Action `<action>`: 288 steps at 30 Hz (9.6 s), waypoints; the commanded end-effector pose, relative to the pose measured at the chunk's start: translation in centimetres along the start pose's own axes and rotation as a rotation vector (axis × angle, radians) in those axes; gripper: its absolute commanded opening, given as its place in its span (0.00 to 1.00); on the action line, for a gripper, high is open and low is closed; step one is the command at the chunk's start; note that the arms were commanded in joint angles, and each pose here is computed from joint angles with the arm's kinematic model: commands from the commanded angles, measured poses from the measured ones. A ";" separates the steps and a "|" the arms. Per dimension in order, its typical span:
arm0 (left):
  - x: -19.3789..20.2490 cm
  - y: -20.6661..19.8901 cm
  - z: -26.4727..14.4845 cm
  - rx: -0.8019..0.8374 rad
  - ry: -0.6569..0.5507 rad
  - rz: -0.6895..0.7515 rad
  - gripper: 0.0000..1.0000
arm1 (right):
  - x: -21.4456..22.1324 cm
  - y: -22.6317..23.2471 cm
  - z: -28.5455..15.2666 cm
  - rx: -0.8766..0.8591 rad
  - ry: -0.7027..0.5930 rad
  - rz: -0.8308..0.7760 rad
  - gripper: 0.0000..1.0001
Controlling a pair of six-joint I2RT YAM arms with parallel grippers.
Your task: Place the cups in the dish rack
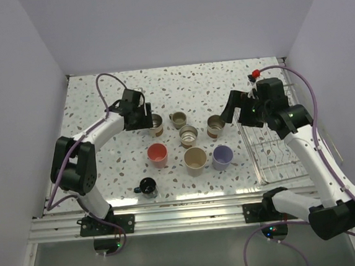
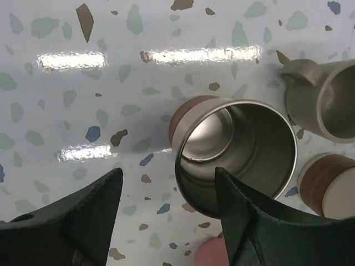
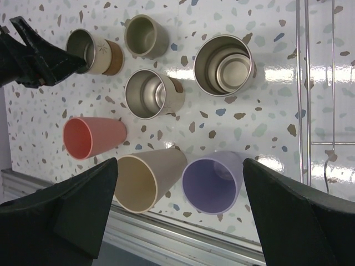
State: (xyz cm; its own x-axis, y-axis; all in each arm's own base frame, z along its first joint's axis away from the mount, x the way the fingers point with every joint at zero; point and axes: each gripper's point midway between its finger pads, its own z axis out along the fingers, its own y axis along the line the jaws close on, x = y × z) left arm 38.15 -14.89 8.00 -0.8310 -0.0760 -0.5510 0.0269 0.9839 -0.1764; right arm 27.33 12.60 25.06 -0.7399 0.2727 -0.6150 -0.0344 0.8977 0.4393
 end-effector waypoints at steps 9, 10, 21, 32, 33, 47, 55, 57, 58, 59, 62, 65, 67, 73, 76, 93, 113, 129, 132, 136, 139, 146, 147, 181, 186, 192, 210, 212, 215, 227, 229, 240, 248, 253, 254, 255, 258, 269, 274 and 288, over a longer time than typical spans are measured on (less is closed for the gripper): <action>-3.4 -0.5 1.7 -0.036 -0.034 -0.027 0.05 | 0.9 -0.4 -0.9 0.011 0.015 -0.028 0.98; -3.3 -0.6 1.8 -0.036 -0.032 -0.028 0.00 | 0.9 -0.5 -0.9 0.014 0.013 -0.030 0.98; -14.4 -2.2 -6.5 0.165 -0.258 -0.151 0.00 | -5.9 8.7 -2.0 -0.330 -0.060 0.029 0.98; -19.1 -12.8 -25.6 1.242 -0.506 -0.230 0.00 | -14.6 19.5 -4.4 -0.873 -0.160 0.267 0.98; -19.0 -13.0 -26.4 1.273 -0.513 -0.225 0.00 | -14.8 19.7 -4.2 -0.878 -0.155 0.266 0.98; -18.3 -16.7 -30.1 1.455 -0.485 -0.209 0.00 | -14.4 24.1 -4.1 -0.979 -0.138 0.204 0.98; -18.1 -17.3 -30.8 1.526 -0.471 -0.245 0.00 | -15.0 24.8 -4.6 -1.005 -0.156 0.190 0.98; -18.0 -17.3 -30.6 1.528 -0.464 -0.257 0.00 | -15.2 24.9 -5.0 -1.013 -0.165 0.187 0.98; -17.9 -17.2 -30.6 1.530 -0.463 -0.263 0.00 | -15.3 24.9 -5.0 -1.015 -0.166 0.192 0.96; -17.9 -17.3 -30.9 1.543 -0.466 -0.267 0.00 | -15.4 25.0 -5.2 -1.021 -0.166 0.191 0.94; -17.6 -17.3 -30.6 1.550 -0.463 -0.292 0.00 | -15.3 25.3 -5.5 -1.041 -0.160 0.191 0.78; -17.5 -17.7 -30.0 1.549 -0.454 -0.321 0.00 | -15.2 25.6 -5.9 -1.054 -0.158 0.184 0.62; -17.5 -18.2 -29.5 1.549 -0.446 -0.349 0.00 | -14.9 25.6 -5.8 -1.053 -0.146 0.181 0.53; -17.8 -19.3 -27.7 1.524 -0.405 -0.404 0.09 | -14.1 25.5 -5.8 -1.050 -0.134 0.173 0.11; -17.7 -19.3 -27.3 1.510 -0.390 -0.414 0.36 | -14.1 25.1 -5.6 -1.020 -0.147 0.165 0.00; -15.6 -10.2 -21.1 1.057 -0.375 -0.558 0.81 | -20.3 14.6 -6.4 -0.441 -0.427 0.080 0.00; -9.5 0.9 -16.7 0.363 -0.346 -0.399 0.81 | -14.4 -10.7 0.8 0.709 -0.169 0.025 0.00; -12.1 1.8 -16.8 0.289 -0.365 -0.360 0.80 | -8.3 -16.1 10.9 0.799 0.050 0.072 0.00; -12.4 2.0 -16.6 0.274 -0.362 -0.354 0.79 | -8.1 -16.0 12.6 0.753 0.037 0.086 0.00; -12.6 2.1 -16.1 0.266 -0.361 -0.358 0.79 | -8.3 -16.3 13.5 0.760 0.026 0.086 0.00; -12.4 2.2 -15.4 0.264 -0.343 -0.365 0.79 | -8.2 -16.5 14.9 0.744 0.037 0.082 0.00; -11.9 2.1 -13.4 0.265 -0.284 -0.376 0.76 | -6.4 -17.3 16.6 0.764 0.128 0.083 0.00; -11.7 2.1 -13.2 0.263 -0.279 -0.376 0.76 | -6.1 -17.4 16.7 0.763 0.139 0.084 0.00; -6.7 1.6 -12.2 0.185 -0.160 -0.300 0.75 | -12.8 -11.5 9.0 0.619 -0.096 0.137 0.98; -3.4 2.2 -11.5 0.115 -0.089 -0.243 0.75 | -14.0 -8.8 5.0 0.538 -0.173 0.157 0.98; 1.8 1.5 -10.0 0.038 0.028 -0.163 0.73 | -12.8 -5.5 0.5 0.401 -0.224 0.165 0.98; 8.5 -0.7 -9.7 0.055 0.105 -0.116 0.66 | -8.0 -5.1 -4.1 0.354 -0.202 0.150 0.98; 8.5 -1.0 -10.1 0.063 0.091 -0.120 0.65 | -7.7 -5.2 -4.0 0.357 -0.192 0.145 0.98; 8.6 -1.4 -10.3 0.084 0.071 -0.122 0.65 | -7.5 -5.2 -4.2 0.353 -0.192 0.145 0.98; 9.2 -1.6 -10.0 0.085 0.067 -0.100 0.60 | -7.4 -4.9 -4.4 0.339 -0.183 0.142 0.98; 9.8 -1.6 -9.4 0.083 0.079 -0.089 0.60 | -7.4 -5.0 -4.5 0.341 -0.185 0.142 0.98; 9.5 -3.1 -7.4 0.116 0.095 -0.047 0.00 | -6.5 -5.3 -4.7 0.345 -0.181 0.139 0.98; -2.7 -7.7 -12.7 0.232 -0.120 -0.030 0.00 | -10.9 2.5 -4.2 -0.019 -0.218 0.136 0.98; -13.4 -14.2 -20.5 0.595 -0.304 -0.091 0.00 | -13.5 10.8 -4.6 -0.442 -0.171 0.238 0.98; -14.7 -14.6 -21.4 0.653 -0.330 -0.108 0.00 | -15.5 12.7 -5.6 -0.554 -0.245 0.217 0.98; -16.8 -15.8 -23.3 0.749 -0.408 -0.107 0.00 | -16.0 13.9 -6.2 -0.631 -0.243 0.284 0.98; -18.7 -17.9 -28.1 1.071 -0.523 -0.147 0.00 | -17.1 15.9 -6.7 -0.786 -0.249 0.333 0.98; -19.1 -19.1 -31.2 1.415 -0.559 -0.271 0.00 | -17.8 20.9 -7.3 -0.907 -0.223 0.272 0.98; -19.1 -19.1 -31.7 1.466 -0.579 -0.275 0.00 | -17.7 21.6 -6.5 -0.907 -0.209 0.275 0.98; -18.3 -19.9 -29.3 1.484 -0.544 -0.320 0.00 | -16.9 24.7 -5.2 -0.951 -0.167 0.250 0.71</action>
State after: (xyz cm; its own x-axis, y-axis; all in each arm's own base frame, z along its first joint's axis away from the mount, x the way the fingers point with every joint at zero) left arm 37.44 -28.39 43.71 -0.6642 -0.5841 -0.4666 0.5954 -0.0359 -0.8026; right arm 36.53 27.58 47.07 -0.7186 0.5350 -0.4443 -0.3934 0.2141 0.8941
